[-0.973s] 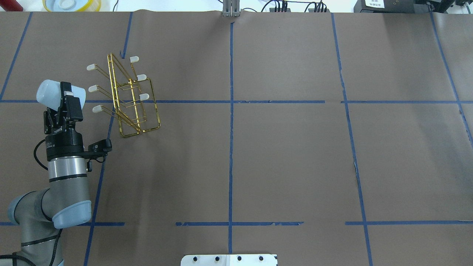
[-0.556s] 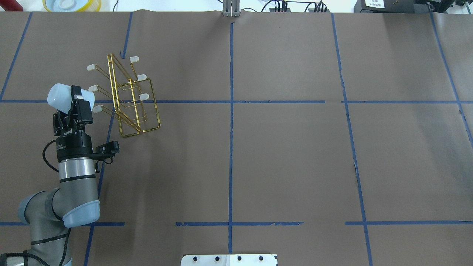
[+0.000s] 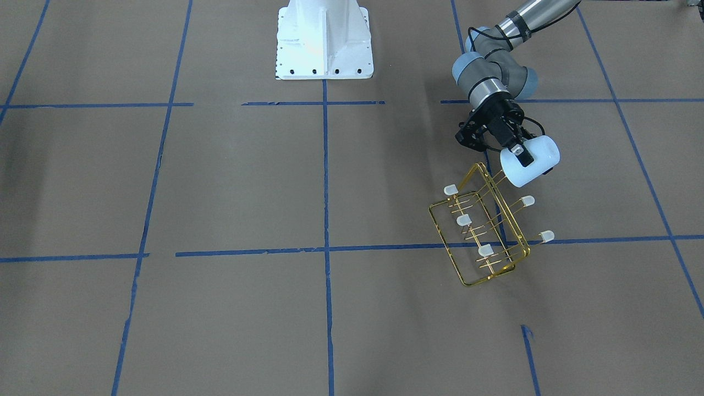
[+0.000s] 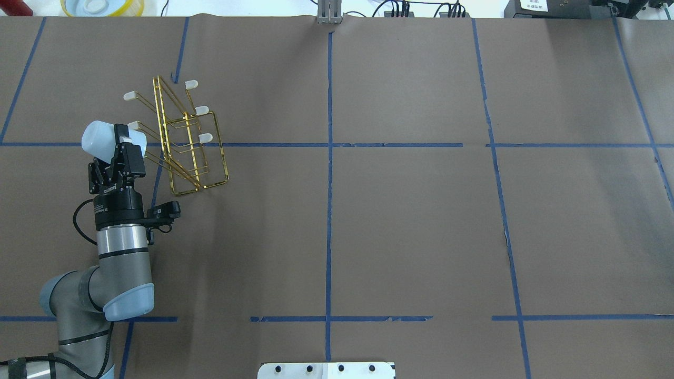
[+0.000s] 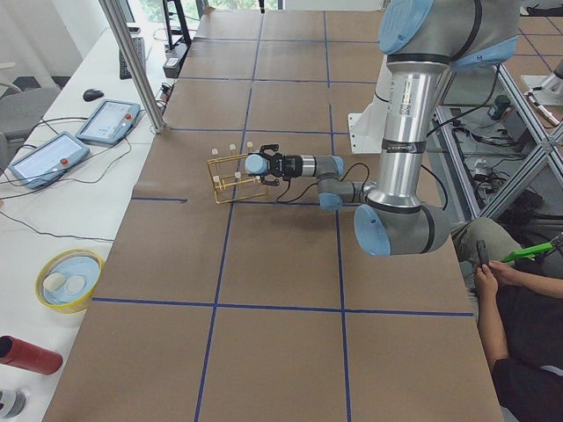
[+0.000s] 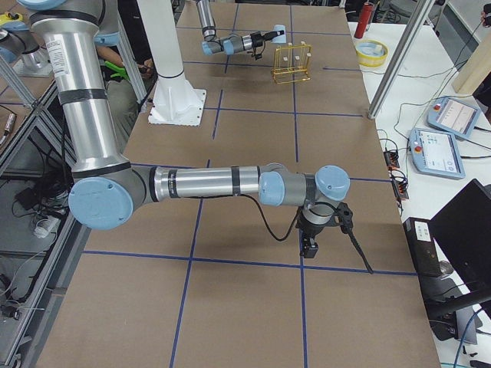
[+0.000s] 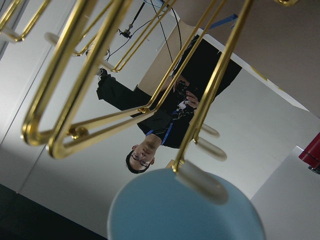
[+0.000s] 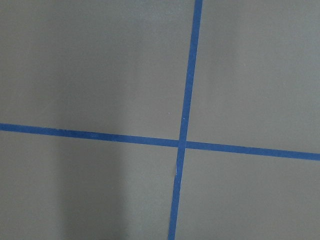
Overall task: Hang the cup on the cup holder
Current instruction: 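Slide the cup onto a white-tipped peg of the rack with the left gripper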
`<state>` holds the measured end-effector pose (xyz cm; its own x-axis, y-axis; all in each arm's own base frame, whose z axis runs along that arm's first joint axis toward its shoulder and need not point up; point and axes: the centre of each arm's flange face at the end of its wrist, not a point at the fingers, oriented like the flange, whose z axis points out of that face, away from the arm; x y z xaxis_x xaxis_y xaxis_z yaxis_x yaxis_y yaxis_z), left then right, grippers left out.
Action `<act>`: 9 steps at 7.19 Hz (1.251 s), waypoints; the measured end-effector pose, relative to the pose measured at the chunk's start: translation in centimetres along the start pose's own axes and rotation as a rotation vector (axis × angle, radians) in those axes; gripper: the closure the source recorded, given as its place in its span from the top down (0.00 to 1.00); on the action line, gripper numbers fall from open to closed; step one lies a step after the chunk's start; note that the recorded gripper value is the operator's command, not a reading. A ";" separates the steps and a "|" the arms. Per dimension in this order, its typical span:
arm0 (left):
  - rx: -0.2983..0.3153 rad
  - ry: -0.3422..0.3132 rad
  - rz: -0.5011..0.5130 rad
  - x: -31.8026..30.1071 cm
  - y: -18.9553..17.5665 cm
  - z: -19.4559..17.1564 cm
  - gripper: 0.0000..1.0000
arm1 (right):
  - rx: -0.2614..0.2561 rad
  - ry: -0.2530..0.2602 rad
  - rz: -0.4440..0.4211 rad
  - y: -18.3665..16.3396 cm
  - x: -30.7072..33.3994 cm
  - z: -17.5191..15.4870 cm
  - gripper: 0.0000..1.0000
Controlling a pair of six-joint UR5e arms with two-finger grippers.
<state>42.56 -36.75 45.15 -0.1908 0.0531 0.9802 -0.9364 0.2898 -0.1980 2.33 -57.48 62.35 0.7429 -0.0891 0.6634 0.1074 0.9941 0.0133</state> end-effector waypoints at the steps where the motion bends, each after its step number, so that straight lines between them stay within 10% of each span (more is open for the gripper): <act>1: 0.000 0.000 0.005 0.0 -0.7 0.0 0.00 | 0.000 0.000 0.001 0.0 0.0 0.0 1.00; 9: 0.006 0.001 -0.007 0.0 -3.0 -0.1 0.00 | 0.000 0.000 0.000 0.0 0.0 0.0 1.00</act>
<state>45.39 -37.51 45.76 -0.1843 0.0523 0.9815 -0.9395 0.2839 -0.1915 2.33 -57.48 62.35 0.7429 -0.0893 0.6634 0.1075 0.9941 0.0134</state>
